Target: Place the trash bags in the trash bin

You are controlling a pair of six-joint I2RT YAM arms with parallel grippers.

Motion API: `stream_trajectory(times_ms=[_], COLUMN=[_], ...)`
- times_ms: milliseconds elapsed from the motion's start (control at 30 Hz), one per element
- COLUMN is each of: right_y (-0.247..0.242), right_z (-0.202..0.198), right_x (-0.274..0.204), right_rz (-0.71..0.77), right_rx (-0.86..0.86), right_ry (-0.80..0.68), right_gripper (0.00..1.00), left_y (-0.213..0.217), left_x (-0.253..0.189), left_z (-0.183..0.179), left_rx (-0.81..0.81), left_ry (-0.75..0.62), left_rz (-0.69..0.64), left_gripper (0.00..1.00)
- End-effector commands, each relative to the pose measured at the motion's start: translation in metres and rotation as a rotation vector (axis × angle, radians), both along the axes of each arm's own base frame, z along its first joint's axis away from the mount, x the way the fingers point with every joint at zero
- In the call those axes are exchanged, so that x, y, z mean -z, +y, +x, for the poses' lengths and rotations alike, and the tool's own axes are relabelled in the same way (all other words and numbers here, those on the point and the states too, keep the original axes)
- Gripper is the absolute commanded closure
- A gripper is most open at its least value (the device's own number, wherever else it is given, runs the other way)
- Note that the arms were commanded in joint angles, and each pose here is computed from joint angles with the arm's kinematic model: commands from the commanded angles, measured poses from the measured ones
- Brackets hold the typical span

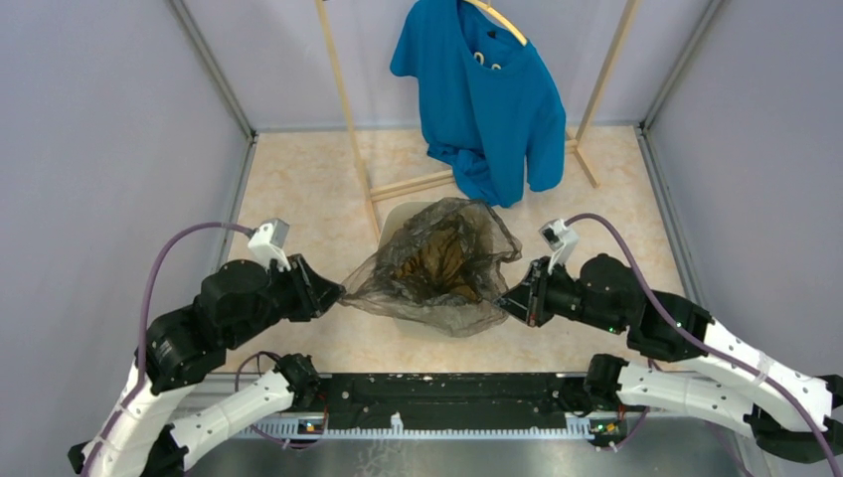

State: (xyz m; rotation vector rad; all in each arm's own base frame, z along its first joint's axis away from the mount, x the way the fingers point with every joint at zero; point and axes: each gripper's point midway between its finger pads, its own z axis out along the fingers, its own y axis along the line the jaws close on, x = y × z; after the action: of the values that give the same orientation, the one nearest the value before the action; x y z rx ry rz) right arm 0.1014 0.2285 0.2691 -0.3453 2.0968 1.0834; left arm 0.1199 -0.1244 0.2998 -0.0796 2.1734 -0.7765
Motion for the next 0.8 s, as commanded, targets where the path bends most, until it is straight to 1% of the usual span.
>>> stream_trajectory(times_ms=[0, 67, 100, 233, 300, 400, 500, 633, 767], right_y=[-0.002, -0.001, -0.001, -0.003, -0.006, -0.011, -0.016, -0.018, -0.013], right_z=[-0.002, -0.002, -0.001, 0.001, 0.002, 0.003, 0.009, 0.020, 0.036], right_x=[-0.010, -0.008, -0.008, 0.000, 0.005, 0.014, 0.025, 0.036, 0.041], right_rz=[0.031, 0.021, 0.018, -0.007, -0.022, -0.038, -0.056, -0.083, -0.098], right_rx=[-0.003, -0.005, -0.005, 0.010, 0.022, 0.045, 0.086, 0.140, 0.183], right_ry=[-0.018, -0.015, -0.014, -0.007, -0.003, 0.003, 0.000, -0.022, -0.073], right_gripper=[0.99, 0.98, 0.95, 0.93, 0.93, 0.95, 0.99, 1.00, 0.99], left_y=[-0.011, -0.015, -0.016, -0.017, -0.015, -0.006, -0.001, -0.014, -0.019], left_x=[-0.003, -0.003, -0.001, 0.014, 0.023, 0.037, 0.045, 0.041, 0.054], left_z=[-0.005, -0.006, -0.006, -0.006, -0.004, 0.001, 0.016, 0.039, 0.058], left_rx=[0.041, 0.060, 0.061, 0.057, 0.041, -0.025, -0.094, -0.113, -0.149], left_ry=[-0.011, -0.018, -0.016, 0.007, 0.014, 0.023, -0.006, -0.069, -0.083], left_rz=[-0.082, -0.101, -0.105, -0.093, -0.083, -0.065, -0.040, -0.039, 0.016], left_gripper=[0.74, 0.82, 0.85, 1.00, 1.00, 1.00, 1.00, 1.00, 1.00])
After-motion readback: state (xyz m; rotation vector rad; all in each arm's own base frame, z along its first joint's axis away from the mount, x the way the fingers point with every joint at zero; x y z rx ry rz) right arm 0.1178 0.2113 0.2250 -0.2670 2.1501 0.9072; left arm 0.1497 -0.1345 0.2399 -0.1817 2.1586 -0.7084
